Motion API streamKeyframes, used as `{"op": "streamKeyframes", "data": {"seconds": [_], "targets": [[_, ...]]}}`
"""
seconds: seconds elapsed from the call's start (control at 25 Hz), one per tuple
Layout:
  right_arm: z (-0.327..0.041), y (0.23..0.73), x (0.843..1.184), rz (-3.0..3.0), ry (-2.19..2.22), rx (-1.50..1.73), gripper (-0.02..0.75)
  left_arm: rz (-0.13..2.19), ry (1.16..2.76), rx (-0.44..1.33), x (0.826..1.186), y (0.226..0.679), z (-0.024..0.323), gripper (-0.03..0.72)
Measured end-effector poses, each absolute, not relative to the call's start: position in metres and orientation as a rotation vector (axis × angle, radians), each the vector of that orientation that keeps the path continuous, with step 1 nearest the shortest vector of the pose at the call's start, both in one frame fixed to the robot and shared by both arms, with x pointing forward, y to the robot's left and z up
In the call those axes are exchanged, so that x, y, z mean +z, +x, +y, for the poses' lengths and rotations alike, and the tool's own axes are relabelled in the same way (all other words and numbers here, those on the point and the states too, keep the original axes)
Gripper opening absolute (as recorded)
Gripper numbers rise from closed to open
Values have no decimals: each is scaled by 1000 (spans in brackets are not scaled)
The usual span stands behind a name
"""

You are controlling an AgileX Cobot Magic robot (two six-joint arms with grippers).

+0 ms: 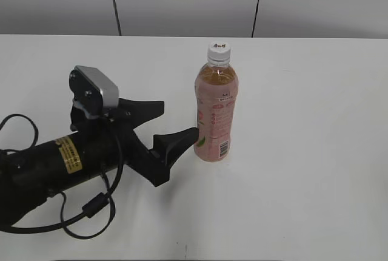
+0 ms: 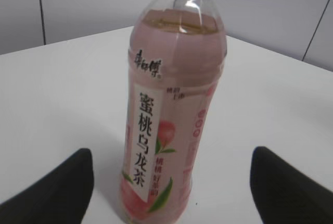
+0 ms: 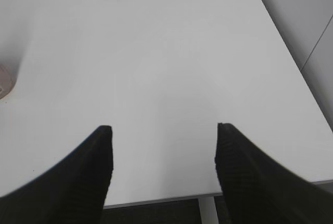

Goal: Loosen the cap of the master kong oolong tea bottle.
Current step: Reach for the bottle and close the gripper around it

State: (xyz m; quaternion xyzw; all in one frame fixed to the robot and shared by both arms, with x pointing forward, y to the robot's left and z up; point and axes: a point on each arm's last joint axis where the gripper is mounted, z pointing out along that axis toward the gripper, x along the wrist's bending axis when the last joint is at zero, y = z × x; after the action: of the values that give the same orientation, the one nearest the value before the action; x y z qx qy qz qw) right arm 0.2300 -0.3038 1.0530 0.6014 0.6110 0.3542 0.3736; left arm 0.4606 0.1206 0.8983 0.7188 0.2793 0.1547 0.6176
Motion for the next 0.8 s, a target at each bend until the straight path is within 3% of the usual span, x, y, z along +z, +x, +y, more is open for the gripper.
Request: {"op": "streamKeyframes", "data": {"seconds": [0.32, 0.8], "targets": [[-304, 230, 1053, 1565, 1540, 907, 472, 543, 1657, 364, 905, 481, 102, 562], [-304, 230, 1053, 1565, 1540, 907, 472, 486, 1704, 329, 885, 501, 84, 573]]}}
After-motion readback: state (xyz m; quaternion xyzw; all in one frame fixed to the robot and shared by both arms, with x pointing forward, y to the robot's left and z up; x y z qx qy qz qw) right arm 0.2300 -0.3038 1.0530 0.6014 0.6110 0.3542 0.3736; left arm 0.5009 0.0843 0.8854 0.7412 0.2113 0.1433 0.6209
